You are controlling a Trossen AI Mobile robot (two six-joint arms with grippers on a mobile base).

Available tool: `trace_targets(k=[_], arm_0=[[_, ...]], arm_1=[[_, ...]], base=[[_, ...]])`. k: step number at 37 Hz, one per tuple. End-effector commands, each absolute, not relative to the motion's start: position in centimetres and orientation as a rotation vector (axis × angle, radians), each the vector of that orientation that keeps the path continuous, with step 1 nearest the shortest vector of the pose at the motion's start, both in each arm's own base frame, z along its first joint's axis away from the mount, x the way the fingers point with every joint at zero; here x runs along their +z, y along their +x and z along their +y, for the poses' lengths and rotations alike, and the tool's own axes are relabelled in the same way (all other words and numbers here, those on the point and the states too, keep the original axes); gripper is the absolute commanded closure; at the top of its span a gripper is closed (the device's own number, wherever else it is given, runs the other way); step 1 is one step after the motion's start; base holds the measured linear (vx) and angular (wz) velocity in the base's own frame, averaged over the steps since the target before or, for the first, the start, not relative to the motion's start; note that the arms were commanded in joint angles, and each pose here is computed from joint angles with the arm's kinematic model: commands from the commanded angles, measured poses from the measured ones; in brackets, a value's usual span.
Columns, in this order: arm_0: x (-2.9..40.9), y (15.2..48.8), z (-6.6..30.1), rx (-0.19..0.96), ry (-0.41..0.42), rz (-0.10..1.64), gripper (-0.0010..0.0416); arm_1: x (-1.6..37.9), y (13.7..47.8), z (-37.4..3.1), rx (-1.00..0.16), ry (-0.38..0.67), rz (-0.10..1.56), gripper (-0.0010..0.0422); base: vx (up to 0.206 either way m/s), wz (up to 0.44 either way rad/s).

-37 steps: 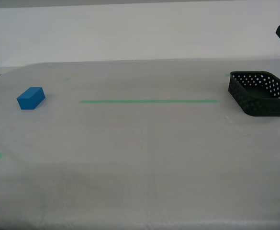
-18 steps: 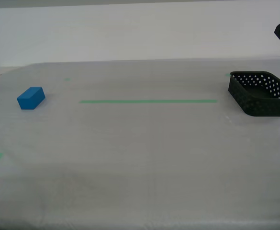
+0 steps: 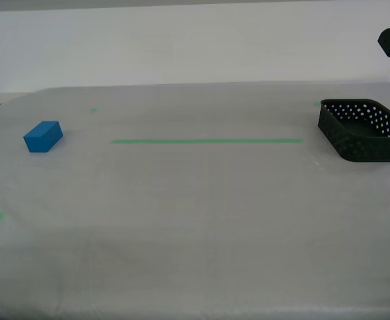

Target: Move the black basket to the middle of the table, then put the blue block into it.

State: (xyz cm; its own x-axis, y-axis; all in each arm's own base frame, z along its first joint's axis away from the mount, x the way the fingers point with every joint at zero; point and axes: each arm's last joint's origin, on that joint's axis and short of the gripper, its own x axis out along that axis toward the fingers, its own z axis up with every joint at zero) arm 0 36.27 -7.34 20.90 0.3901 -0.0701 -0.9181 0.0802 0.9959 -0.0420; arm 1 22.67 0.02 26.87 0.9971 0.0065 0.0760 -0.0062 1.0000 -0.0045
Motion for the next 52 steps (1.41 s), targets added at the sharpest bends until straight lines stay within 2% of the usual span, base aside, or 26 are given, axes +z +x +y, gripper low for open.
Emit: trace_targets(k=[1,33,52], arm_0=[[21.0,36.5,-7.3,-0.092,0.003,1.139,0.0019],[17.5,36.5,-6.9,-0.064,-0.003,0.973,0.0019],[12.4,39.5,-7.5,-0.057,0.012,1.086,0.0022]], arm_1=[[26.9,22.7,0.0,0.006,-0.003,-0.083,0.0412],[26.9,22.7,0.0,0.006,-0.003,-0.083,0.0412],[26.9,22.7,0.0,0.006,-0.003,-0.083,0.0412]], base=[[0.0,0.0],[0.0,0.0],[0.0,0.0]])
